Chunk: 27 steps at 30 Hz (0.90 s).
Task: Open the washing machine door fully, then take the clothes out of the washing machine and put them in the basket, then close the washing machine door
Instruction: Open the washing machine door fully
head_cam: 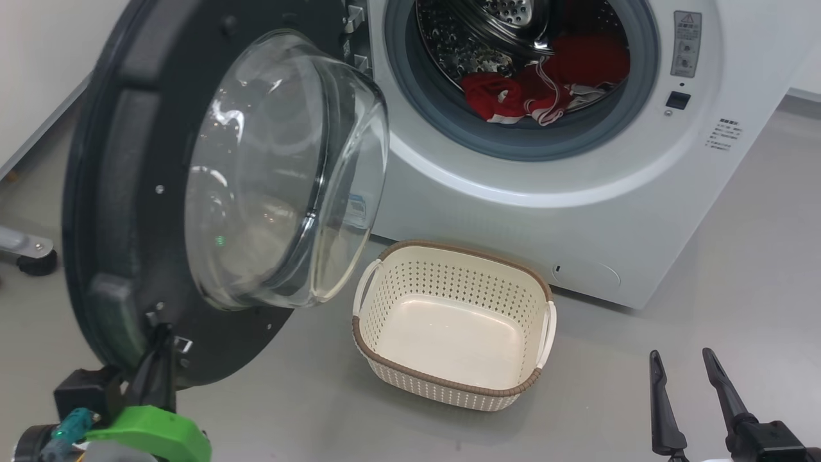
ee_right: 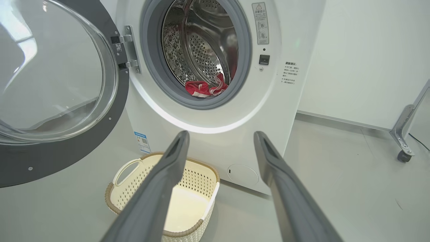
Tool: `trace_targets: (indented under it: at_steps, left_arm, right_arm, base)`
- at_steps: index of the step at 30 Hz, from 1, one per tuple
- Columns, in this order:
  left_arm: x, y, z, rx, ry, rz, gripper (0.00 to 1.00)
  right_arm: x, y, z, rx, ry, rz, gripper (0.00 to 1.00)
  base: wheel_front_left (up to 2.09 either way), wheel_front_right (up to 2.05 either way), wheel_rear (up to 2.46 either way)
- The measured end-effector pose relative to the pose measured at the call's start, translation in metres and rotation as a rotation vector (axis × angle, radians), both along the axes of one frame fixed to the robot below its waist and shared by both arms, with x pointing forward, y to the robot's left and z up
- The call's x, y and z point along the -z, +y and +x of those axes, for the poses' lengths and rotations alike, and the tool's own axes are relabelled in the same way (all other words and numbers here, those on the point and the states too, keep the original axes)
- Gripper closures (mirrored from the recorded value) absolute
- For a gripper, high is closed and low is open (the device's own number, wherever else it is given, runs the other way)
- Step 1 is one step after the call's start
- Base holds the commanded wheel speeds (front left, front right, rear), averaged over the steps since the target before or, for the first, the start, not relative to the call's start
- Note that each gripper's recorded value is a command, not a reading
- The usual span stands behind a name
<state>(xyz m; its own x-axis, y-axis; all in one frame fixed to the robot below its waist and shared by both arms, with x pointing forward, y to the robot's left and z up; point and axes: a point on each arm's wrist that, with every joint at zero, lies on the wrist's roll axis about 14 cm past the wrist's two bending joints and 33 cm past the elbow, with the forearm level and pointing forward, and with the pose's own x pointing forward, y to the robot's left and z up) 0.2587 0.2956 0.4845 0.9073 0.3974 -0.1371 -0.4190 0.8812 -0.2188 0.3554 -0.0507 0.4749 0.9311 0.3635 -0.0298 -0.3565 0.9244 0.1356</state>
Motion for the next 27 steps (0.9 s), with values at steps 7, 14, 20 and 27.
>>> trace_targets:
  at_steps: [7,14,20,27]
  left_arm:
    - [0.006,0.023,-0.002,-0.069,0.013,0.010,1.00]
    - [0.007,0.048,0.000,-0.138,0.018,0.033,1.00]
    - [0.009,0.067,-0.002,-0.193,0.025,0.047,1.00]
    - [0.011,0.085,-0.005,-0.252,0.033,0.059,1.00]
  right_arm:
    - [0.004,-0.009,0.001,0.028,0.012,-0.002,0.00]
    - [0.009,-0.015,0.003,0.047,0.025,-0.005,0.00]
    - [0.011,-0.016,0.004,0.052,0.031,-0.006,0.00]
    - [0.013,-0.017,0.006,0.056,0.038,-0.004,0.00]
  base:
    - [0.00,0.00,0.00]
    - [0.00,0.00,0.00]
    - [0.00,0.00,0.00]
    - [0.00,0.00,0.00]
